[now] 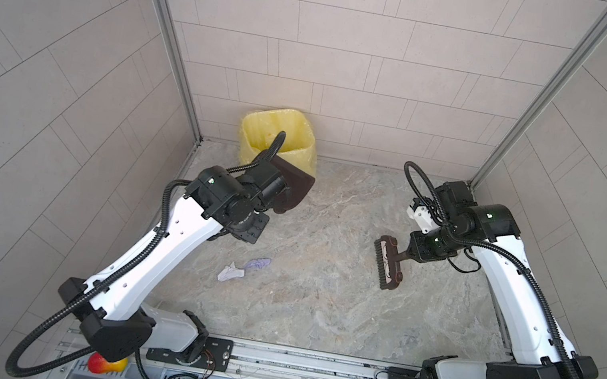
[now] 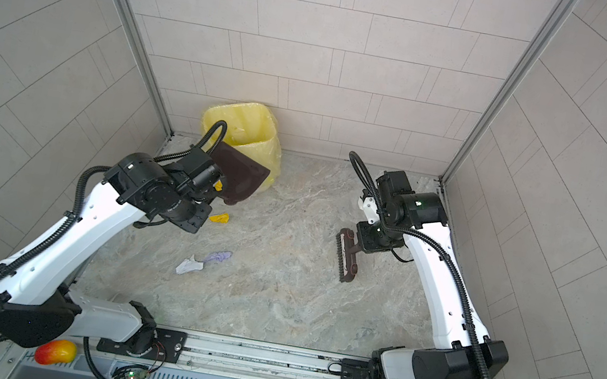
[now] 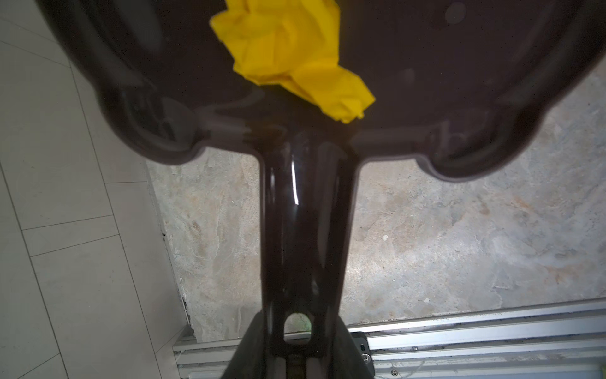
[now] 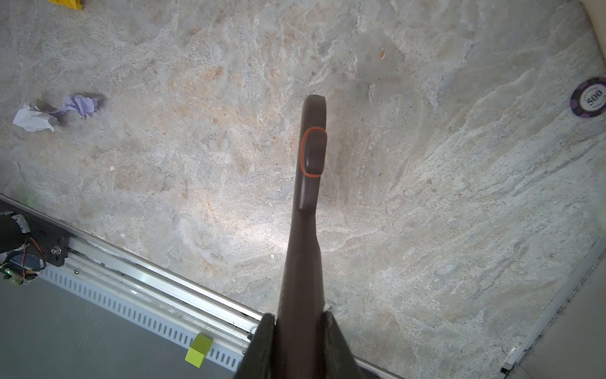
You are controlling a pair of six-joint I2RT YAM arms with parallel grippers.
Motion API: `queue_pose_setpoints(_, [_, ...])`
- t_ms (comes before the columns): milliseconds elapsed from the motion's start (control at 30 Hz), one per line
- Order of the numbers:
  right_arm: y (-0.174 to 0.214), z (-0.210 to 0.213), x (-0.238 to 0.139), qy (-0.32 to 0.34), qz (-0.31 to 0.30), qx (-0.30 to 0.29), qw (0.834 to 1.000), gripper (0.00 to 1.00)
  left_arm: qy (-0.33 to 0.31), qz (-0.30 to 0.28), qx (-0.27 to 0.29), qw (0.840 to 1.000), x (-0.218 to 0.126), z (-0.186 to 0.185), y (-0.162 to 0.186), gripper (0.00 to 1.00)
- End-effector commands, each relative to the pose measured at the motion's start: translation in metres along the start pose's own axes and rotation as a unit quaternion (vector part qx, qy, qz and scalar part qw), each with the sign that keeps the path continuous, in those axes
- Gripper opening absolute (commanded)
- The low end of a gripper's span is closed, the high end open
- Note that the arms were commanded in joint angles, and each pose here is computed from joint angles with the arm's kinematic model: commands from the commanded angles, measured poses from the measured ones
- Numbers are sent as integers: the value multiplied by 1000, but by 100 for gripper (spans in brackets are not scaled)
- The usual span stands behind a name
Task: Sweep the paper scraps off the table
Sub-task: 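Carry the dustpan to the yellow bin and tip it with the left gripper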
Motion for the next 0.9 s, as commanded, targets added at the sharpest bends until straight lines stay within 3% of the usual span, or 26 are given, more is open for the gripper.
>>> queue_pose_setpoints(0, [2,2,-11,-9,-27,-9,1000,0,-27,-1,-4,1000,-7,18,-5,0])
queue_pose_setpoints(400, [10,5,-4,-41,-30,-8,999,0,-64,-5,-51,997,0,66,-35,0])
queue_pose_setpoints(867, [31,12,11,-84,-11,8,996,0,-115,-2,-46,992,15,93,-78,0])
Point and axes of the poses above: each gripper's point midway between its finger pads, its own x axis out along the fingers, its own z axis along the line the jaws close on, y = z × x, the point moved 7 cm from there along -x, back along the fingers, and after that the axes turned 1 degree about x, right-handed, at the moved point
